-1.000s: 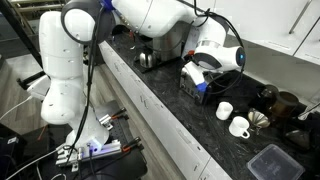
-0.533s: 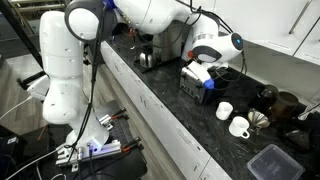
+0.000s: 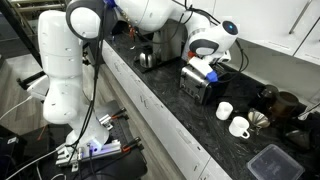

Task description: Push the right lever on the toaster downwards

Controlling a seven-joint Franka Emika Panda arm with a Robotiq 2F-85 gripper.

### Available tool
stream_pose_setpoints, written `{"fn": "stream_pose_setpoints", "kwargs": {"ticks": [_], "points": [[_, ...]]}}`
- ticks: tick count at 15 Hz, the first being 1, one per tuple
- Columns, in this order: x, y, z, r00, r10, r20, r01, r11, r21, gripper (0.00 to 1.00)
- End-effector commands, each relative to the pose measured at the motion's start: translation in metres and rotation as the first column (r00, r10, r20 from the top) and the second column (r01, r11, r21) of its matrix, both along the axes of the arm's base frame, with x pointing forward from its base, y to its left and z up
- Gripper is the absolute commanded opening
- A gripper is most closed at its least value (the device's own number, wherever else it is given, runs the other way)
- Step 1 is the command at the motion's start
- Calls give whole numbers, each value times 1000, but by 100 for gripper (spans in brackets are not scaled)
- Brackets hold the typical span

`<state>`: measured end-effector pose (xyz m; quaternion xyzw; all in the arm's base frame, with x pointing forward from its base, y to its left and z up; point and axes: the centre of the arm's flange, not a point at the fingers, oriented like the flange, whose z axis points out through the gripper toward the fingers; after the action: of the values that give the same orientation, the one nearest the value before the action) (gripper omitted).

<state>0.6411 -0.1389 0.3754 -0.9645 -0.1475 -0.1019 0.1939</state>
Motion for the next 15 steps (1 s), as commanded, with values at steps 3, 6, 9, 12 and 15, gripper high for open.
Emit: {"fn": "stream_pose_setpoints", "kwargs": {"ticks": [3,6,9,12,15], "points": [[-27,8,27,996,-64,-59,56,991,-118,100],[-40,9,38,994,-70,-87,57,989,-136,100],[-49,10,43,992,-76,-104,62,989,-131,100],[-55,9,39,989,-103,-111,81,979,-185,100],[-43,6,39,990,-91,-110,72,984,-164,100]]}}
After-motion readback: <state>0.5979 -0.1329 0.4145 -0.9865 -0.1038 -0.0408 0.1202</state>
